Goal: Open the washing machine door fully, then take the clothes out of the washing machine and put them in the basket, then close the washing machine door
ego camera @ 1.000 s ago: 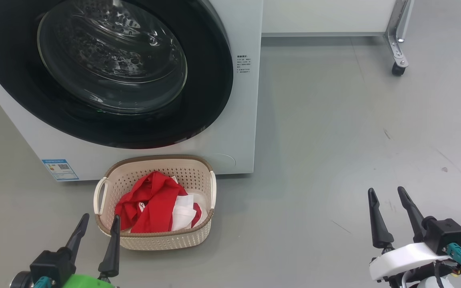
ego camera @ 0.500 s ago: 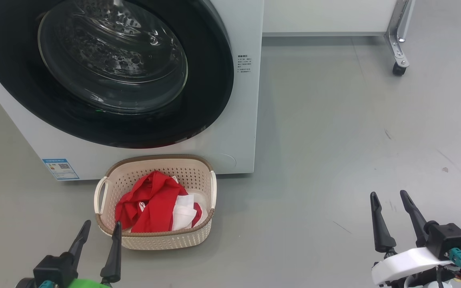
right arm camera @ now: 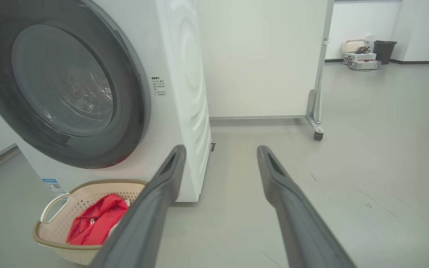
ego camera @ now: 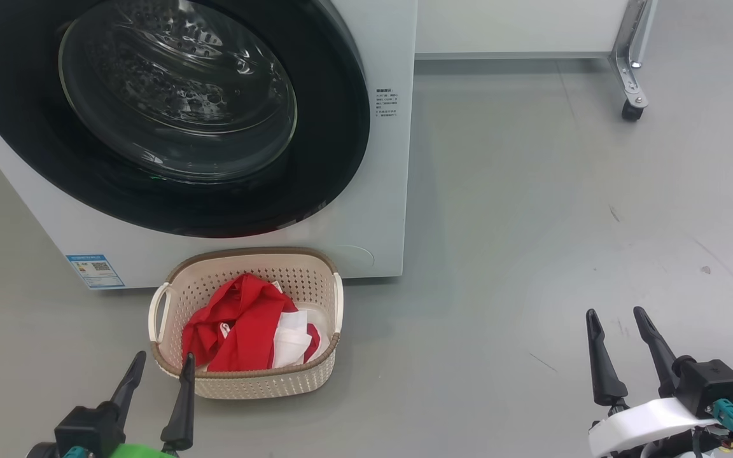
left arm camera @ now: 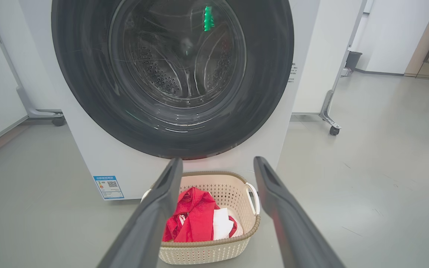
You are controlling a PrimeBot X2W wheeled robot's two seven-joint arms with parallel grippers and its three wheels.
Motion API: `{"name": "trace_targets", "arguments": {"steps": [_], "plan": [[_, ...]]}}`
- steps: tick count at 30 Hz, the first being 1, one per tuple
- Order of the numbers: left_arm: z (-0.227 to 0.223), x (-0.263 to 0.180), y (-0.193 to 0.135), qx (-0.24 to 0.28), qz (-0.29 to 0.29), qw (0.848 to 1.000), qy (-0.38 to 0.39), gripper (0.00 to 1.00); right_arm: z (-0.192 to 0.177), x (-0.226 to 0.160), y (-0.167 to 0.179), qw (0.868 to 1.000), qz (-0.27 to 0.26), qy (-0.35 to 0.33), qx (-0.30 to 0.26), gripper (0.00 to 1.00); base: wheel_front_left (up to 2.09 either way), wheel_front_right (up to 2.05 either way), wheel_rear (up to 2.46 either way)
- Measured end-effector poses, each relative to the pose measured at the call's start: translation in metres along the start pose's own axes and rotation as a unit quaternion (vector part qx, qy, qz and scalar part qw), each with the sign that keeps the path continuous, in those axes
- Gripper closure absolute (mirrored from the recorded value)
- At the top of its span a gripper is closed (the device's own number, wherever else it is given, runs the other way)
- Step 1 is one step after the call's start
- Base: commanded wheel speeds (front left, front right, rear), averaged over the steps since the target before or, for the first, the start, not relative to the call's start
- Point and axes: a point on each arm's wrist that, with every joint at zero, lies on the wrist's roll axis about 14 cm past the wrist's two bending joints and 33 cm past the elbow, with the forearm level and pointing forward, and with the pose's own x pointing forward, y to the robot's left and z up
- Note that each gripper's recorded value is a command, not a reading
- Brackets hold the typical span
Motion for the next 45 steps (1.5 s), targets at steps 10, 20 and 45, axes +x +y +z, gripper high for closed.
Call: {"name": "trace_targets", "arguments": {"steps": [10,20,45], "plan": [[-0.002,0.000,-0.005,-0.002,-0.007,1.000,0.002,0.00,0.001,-0.001,0.000,1.000,-0.001,-0.002,-0.003,0.00,0.00,0.00,0.00],[-0.008,-0.004,-0.002,-0.013,0.000,1.000,0.012,0.00,-0.002,-0.004,-0.001,1.000,-0.003,0.002,-0.001,0.00,0.00,0.00,0.00],[-0.008,-0.006,0.008,-0.038,0.020,0.999,0.009,0.00,-0.002,-0.005,0.001,1.000,0.002,0.002,-0.004,0.00,0.00,0.00,0.00]]}}
